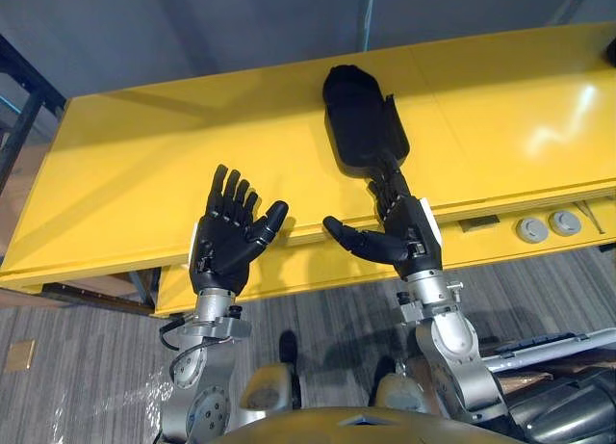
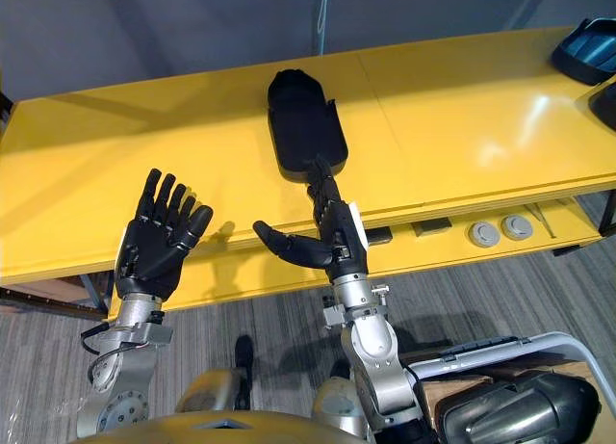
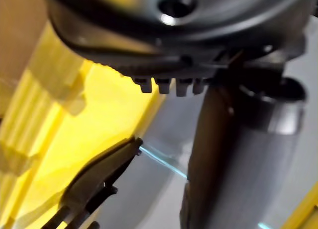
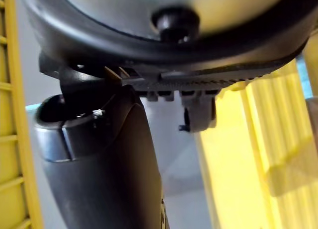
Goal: Walk over and take three plastic housings, then place them on the shelf
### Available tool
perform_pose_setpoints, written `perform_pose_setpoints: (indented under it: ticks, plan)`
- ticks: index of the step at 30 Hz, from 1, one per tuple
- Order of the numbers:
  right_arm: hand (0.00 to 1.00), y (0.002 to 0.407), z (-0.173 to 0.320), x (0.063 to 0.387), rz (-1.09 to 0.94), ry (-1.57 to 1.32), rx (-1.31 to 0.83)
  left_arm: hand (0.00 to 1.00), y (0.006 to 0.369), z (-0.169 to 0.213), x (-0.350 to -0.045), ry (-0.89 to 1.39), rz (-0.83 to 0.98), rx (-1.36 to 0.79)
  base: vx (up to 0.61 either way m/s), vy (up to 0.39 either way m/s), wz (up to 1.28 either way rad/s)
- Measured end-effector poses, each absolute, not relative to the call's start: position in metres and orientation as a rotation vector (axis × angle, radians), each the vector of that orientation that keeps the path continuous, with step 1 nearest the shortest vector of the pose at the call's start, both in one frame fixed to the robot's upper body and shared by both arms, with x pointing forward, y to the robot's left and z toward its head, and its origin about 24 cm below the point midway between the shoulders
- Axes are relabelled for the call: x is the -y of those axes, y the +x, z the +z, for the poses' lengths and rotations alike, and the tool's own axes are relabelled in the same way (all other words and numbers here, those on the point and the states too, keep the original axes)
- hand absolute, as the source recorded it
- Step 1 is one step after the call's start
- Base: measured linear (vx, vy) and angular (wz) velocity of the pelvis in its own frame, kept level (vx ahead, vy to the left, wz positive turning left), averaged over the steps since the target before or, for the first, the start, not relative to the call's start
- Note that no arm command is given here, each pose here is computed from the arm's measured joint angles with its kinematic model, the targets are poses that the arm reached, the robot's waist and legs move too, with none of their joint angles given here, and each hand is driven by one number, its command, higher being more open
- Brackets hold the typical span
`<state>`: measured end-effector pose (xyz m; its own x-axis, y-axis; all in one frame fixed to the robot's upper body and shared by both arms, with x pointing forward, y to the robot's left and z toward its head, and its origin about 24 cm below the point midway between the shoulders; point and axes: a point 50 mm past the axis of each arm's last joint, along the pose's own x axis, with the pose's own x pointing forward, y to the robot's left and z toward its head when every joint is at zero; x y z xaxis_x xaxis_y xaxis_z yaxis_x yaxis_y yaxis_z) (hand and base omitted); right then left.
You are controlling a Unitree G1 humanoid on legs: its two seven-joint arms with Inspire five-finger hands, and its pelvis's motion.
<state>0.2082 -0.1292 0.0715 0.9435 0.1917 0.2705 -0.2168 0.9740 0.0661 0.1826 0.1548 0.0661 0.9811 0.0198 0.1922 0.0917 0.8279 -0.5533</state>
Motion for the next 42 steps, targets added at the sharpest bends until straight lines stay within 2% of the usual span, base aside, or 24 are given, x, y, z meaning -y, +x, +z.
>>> perform_pose_setpoints:
  ticks: [9, 14, 19, 25, 28, 31, 38, 42]
  plan:
    - [1.0, 0.197, 0.077, 0.153, 0.067, 0.154, 0.286, 1.0, 0.189, 0.075, -0.148, -0.595, -0.124, 0.219, 0.03, 0.005, -0.25]
    - [1.0, 0.181, 0.071, 0.172, -0.083, 0.122, 0.252, 1.0, 0.19, 0.074, -0.139, -0.608, -0.191, 0.198, 0.0, 0.032, -0.55]
    - [1.0, 0.158, 0.058, 0.205, -0.324, 0.086, 0.163, 1.0, 0.196, 0.076, -0.123, -0.617, -0.268, 0.177, 0.02, 0.045, -1.03]
    - [1.0, 0.114, 0.043, 0.248, -0.656, -0.036, 0.045, 1.0, 0.206, 0.076, -0.087, -0.653, -0.371, 0.125, 0.02, 0.02, -0.74]
    - [1.0, 0.098, 0.034, 0.247, -0.74, -0.02, -0.015, 1.0, 0.204, 0.073, -0.078, -0.657, -0.378, 0.078, 0.03, -0.049, -0.36]
    - [1.0, 0.097, 0.03, 0.237, -0.723, 0.01, -0.039, 1.0, 0.204, 0.072, -0.074, -0.672, -0.359, 0.051, 0.01, -0.074, 0.02]
    - [1.0, 0.122, 0.029, 0.208, -0.614, 0.077, -0.028, 1.0, 0.202, 0.064, -0.07, -0.71, -0.362, -0.033, 0.01, -0.067, 0.45]
    - [1.0, 0.142, 0.038, 0.199, -0.526, 0.085, 0.026, 1.0, 0.193, 0.05, -0.09, -0.729, -0.264, -0.07, -0.02, -0.054, -0.04]
